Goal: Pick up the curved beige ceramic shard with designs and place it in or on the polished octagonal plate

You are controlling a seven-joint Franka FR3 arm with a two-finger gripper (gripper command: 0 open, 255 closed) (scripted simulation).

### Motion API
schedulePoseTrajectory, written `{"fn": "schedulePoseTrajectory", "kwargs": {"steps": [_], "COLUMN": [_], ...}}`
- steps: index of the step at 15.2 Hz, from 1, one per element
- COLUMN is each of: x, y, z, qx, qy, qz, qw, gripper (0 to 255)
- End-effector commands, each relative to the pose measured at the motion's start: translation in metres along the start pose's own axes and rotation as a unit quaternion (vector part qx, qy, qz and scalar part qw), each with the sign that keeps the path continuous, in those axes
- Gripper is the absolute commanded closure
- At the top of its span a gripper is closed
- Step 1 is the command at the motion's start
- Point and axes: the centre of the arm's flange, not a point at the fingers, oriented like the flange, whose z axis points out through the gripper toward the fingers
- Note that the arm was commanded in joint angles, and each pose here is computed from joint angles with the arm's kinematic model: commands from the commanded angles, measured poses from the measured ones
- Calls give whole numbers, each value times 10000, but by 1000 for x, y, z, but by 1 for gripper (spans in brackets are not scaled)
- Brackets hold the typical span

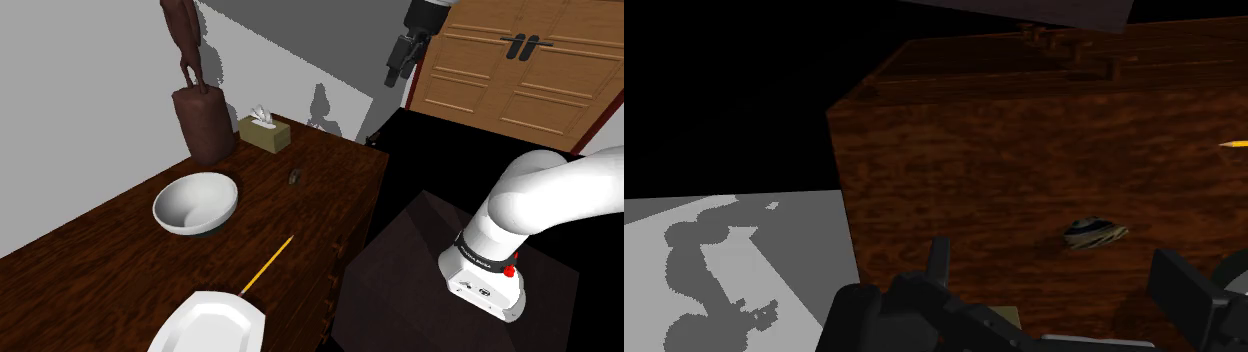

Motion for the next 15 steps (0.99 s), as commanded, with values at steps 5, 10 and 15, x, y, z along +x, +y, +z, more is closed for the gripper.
{"fn": "schedulePoseTrajectory", "kwargs": {"steps": [5, 10, 15], "x": [17, 44, 76], "y": [-39, -81, -116], "z": [38, 89, 142], "qx": [-150, -335, -518], "qy": [-140, -314, -485], "qz": [746, 1672, 2582], "qw": [9970, 9849, 9635], "gripper": [0, 0, 0]}}
